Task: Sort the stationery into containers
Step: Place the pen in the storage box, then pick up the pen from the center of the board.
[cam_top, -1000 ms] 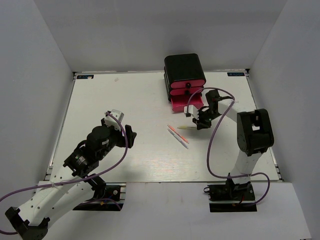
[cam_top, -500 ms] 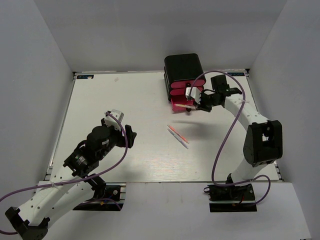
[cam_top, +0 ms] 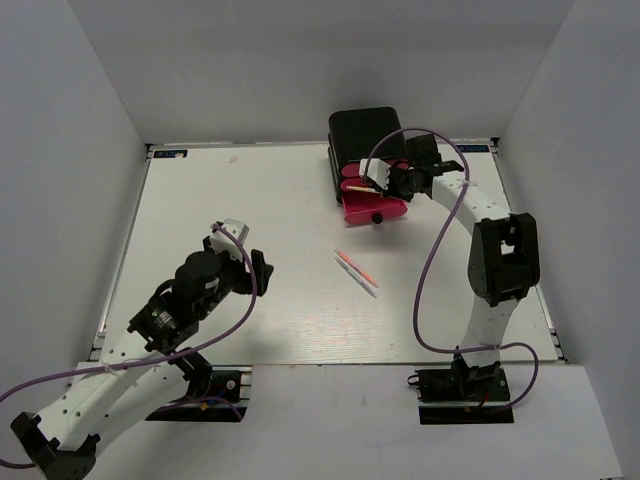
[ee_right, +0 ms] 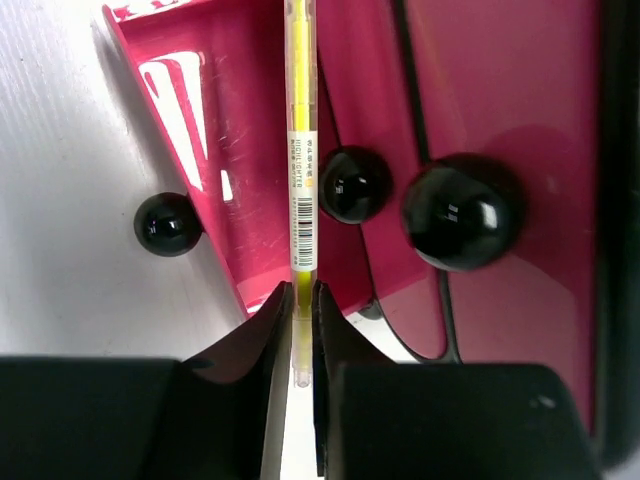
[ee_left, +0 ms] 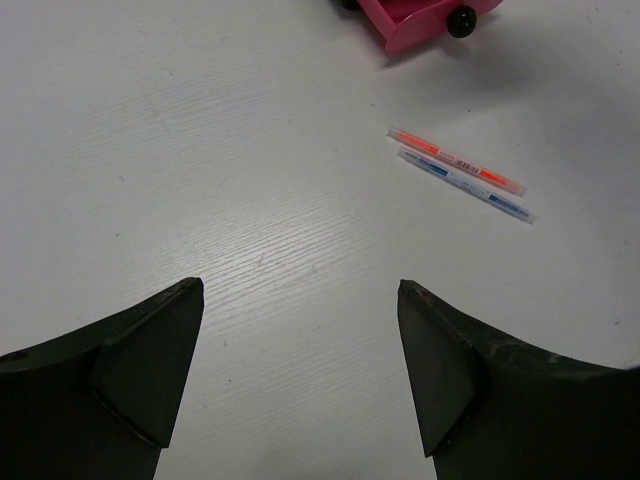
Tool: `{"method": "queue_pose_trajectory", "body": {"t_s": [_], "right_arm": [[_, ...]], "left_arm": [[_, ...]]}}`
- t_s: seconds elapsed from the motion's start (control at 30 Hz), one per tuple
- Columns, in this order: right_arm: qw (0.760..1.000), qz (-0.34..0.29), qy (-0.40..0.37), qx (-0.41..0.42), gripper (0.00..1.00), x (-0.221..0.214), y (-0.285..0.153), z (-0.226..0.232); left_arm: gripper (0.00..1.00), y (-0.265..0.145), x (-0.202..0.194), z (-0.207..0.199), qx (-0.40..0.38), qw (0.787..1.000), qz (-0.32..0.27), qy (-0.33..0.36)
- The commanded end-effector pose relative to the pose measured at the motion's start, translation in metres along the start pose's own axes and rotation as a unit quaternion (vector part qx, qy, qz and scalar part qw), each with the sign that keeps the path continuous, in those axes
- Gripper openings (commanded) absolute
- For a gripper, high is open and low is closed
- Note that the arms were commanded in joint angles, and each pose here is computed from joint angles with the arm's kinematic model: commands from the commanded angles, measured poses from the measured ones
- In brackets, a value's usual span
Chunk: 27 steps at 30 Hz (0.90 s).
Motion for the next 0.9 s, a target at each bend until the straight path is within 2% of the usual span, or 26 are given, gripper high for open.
{"method": "queue_pose_trajectory", "body": {"t_s": [0.0, 0.03, 0.07, 0.1, 0.13, 0.23, 0.37, 0.4, 0.47, 0.5, 0.53, 0.57, 0.6, 0.63, 0.67, 0.7, 0.73, 0.77, 0.8, 0.83, 0.87], "right_arm": [[1.000, 0.007, -0.023, -0.017, 0.14, 0.004, 0.000, -0.012], [1.000, 0.014, -0.018, -0.022, 0.19, -0.002, -0.003, -0.013], [1.000, 0.011, -0.022, -0.014, 0.33, 0.003, 0.002, -0.008], [1.000, 0.011, -0.021, -0.015, 0.42, 0.003, 0.002, -0.008], [1.000, 0.010, -0.017, -0.012, 0.45, 0.003, 0.004, -0.005], [1.000, 0.000, -0.009, -0.014, 0.43, 0.006, 0.000, -0.004], [1.000, -0.012, 0.000, -0.020, 0.40, 0.012, -0.013, -0.001], [0.999, -0.015, 0.017, -0.024, 0.35, 0.015, -0.019, 0.001], [0.999, -0.028, 0.037, -0.022, 0.31, 0.018, -0.028, 0.013], [0.996, -0.041, 0.060, -0.058, 0.24, 0.031, -0.051, 0.010], [0.993, -0.049, 0.067, -0.084, 0.19, 0.035, -0.057, 0.008], [0.992, -0.048, 0.094, -0.073, 0.10, 0.028, -0.054, 0.029], [0.984, -0.065, 0.136, -0.095, 0.00, 0.034, -0.059, 0.029], [0.970, -0.090, 0.181, -0.134, 0.00, 0.050, -0.089, 0.028], [0.950, -0.082, 0.267, -0.142, 0.00, 0.047, -0.090, 0.041], [0.935, -0.083, 0.306, -0.161, 0.00, 0.050, -0.100, 0.050], [0.908, -0.086, 0.374, -0.170, 0.00, 0.054, -0.108, 0.058], [0.904, -0.094, 0.386, -0.160, 0.00, 0.058, -0.114, 0.063], [0.897, -0.072, 0.416, -0.132, 0.00, 0.055, -0.115, 0.076], [0.880, -0.073, 0.452, -0.126, 0.18, 0.058, -0.119, 0.079], [0.876, -0.082, 0.463, -0.105, 0.25, 0.061, -0.123, 0.085]], "left_arm": [[0.88, 0.001, 0.002, -0.001, -0.004, 1.000, -0.006, 0.002], [0.88, 0.001, 0.002, -0.001, -0.004, 1.000, -0.006, 0.002], [0.88, 0.001, 0.002, -0.001, -0.004, 1.000, -0.006, 0.002], [0.88, 0.001, 0.002, -0.001, -0.004, 1.000, -0.006, 0.002], [0.88, 0.001, 0.002, -0.001, -0.004, 1.000, -0.006, 0.002], [0.88, 0.003, 0.002, -0.002, -0.008, 1.000, -0.003, 0.002], [0.80, 0.007, 0.006, -0.008, -0.027, 0.999, -0.017, -0.020], [0.63, 0.010, 0.003, -0.013, -0.048, 0.998, -0.009, -0.036], [0.42, 0.019, -0.006, -0.019, -0.072, 0.996, 0.006, -0.058], [0.25, 0.024, -0.006, -0.030, -0.102, 0.991, 0.007, -0.082], [0.19, 0.037, -0.014, -0.034, -0.104, 0.990, 0.037, -0.089], [0.13, 0.044, -0.020, -0.040, -0.125, 0.985, 0.064, -0.097], [0.09, 0.053, -0.028, -0.043, -0.123, 0.982, 0.090, -0.114], [0.04, 0.061, -0.022, -0.052, -0.130, 0.979, 0.099, -0.121], [0.04, 0.078, -0.035, -0.054, -0.119, 0.974, 0.144, -0.128], [0.04, 0.086, -0.037, -0.059, -0.122, 0.971, 0.156, -0.133], [0.02, 0.093, -0.031, -0.070, -0.123, 0.967, 0.164, -0.151], [0.02, 0.105, -0.042, -0.075, -0.110, 0.962, 0.193, -0.157], [0.04, 0.111, -0.036, -0.080, -0.103, 0.960, 0.200, -0.169], [0.09, 0.114, -0.038, -0.088, -0.098, 0.953, 0.213, -0.192], [0.12, 0.118, -0.040, -0.091, -0.087, 0.950, 0.221, -0.202]]}}
Point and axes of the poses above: each gripper's point midway between its finger pads, its own y axis out along the fingers, its own z axis along the line the jaws close on, x = y × z, the point moved 9 cm from there along -y, back along the fingers, and after that the axes turned 9 degrees about -y, right-handed, at the moved point
